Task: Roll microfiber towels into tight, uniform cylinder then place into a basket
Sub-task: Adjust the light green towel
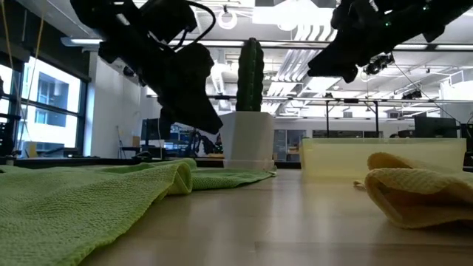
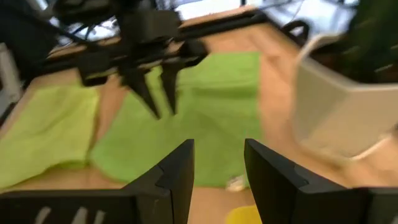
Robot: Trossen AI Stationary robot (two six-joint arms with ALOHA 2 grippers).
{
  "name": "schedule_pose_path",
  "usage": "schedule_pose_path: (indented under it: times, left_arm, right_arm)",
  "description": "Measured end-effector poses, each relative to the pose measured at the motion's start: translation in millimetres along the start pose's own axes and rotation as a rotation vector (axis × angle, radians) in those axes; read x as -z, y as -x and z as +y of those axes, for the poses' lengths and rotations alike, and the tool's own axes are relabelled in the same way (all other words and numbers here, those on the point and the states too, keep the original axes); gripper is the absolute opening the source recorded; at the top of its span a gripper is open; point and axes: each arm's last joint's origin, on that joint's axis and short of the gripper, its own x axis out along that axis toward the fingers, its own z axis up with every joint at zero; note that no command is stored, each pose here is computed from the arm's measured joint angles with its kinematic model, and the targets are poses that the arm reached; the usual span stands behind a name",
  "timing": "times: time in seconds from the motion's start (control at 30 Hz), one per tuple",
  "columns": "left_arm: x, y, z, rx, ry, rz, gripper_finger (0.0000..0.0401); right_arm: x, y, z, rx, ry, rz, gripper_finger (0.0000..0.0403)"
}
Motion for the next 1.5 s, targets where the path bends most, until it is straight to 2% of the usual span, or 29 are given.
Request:
schedule_pose_path:
  times: [0.3,0.5,0.67,0.87,0.97,1.13,1.37,1.5]
  left_arm:
    - [13.6,1.8,-15.1,-0.038,-0.063,0.043,0.0099]
    - [21.2,4.3,-30.4,0.0,-0.089,0.054,0.0099]
    - [31.5,8.0,-47.5,0.041,-0.1,0.073,0.0099]
    - [51.0,8.0,-60.9,-0.052,-0.175,0.087,0.0099]
    - [63.6,2.1,-65.5,-0.045,-0.148,0.141,0.0099]
    - [86.6,-1.3,-81.7,0.044,-0.12,0.243,0.0099]
    - [104.1,11.6,-113.3,0.17,-0.272,0.199,0.0099]
    - [117.7,16.4,-121.5,0.186,-0.326,0.232,0.0099]
  right_arm:
    - [26.6,-11.0,66.8,-0.215,-0.124,0.127,0.0133]
    - [45.2,-20.9,108.5,-0.279,-0.171,0.107,0.0133]
    - [60.0,-29.1,132.1,-0.315,-0.188,0.076,0.0133]
    - [67.9,-38.2,151.1,-0.323,-0.178,0.081,0.0133]
    - [63.6,-44.5,162.1,-0.327,-0.136,0.091,0.0133]
    - [50.0,-53.6,178.4,-0.312,-0.021,0.131,0.0133]
    - [37.5,-63.3,189.6,-0.256,0.103,0.237,0.0133]
    - [36.1,-64.8,188.4,-0.239,0.135,0.257,0.0133]
